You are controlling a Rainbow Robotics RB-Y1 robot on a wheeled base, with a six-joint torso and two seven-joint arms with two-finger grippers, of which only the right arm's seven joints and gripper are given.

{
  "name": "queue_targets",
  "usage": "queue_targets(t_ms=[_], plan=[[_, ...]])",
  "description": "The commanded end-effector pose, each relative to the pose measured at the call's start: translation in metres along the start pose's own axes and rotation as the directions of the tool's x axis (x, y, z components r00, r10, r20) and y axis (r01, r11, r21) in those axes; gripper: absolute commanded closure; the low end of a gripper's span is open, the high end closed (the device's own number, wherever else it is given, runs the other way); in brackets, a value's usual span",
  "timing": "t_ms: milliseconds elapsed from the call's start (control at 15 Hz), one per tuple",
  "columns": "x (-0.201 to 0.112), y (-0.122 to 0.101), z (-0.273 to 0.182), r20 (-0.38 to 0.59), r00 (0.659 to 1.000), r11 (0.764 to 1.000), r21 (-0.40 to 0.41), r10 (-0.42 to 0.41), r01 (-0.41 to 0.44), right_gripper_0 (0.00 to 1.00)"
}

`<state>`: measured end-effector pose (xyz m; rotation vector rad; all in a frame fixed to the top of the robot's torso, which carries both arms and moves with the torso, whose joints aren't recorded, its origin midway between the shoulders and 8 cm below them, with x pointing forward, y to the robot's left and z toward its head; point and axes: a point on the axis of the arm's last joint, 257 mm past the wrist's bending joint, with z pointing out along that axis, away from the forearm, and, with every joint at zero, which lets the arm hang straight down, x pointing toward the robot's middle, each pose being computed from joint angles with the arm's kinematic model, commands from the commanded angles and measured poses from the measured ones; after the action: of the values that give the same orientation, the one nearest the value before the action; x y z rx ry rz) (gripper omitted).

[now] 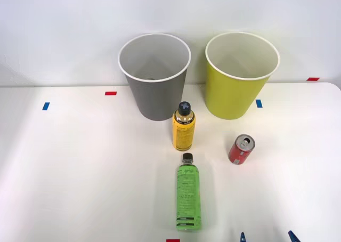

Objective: Put cans in the gray bin, plastic bottles in the light green bin

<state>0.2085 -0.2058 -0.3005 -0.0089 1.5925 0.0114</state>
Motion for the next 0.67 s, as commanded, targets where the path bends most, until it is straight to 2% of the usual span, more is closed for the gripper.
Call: queue_targets(t_ms=[67,667], plan=[[0.0000,0.0000,0.0000,0.000,1.000,1.000,0.000,0.000,0.000,0.00],[0.0000,0.0000,0.0000,0.000,1.000,1.000,0.000,0.000,0.000,0.00]])
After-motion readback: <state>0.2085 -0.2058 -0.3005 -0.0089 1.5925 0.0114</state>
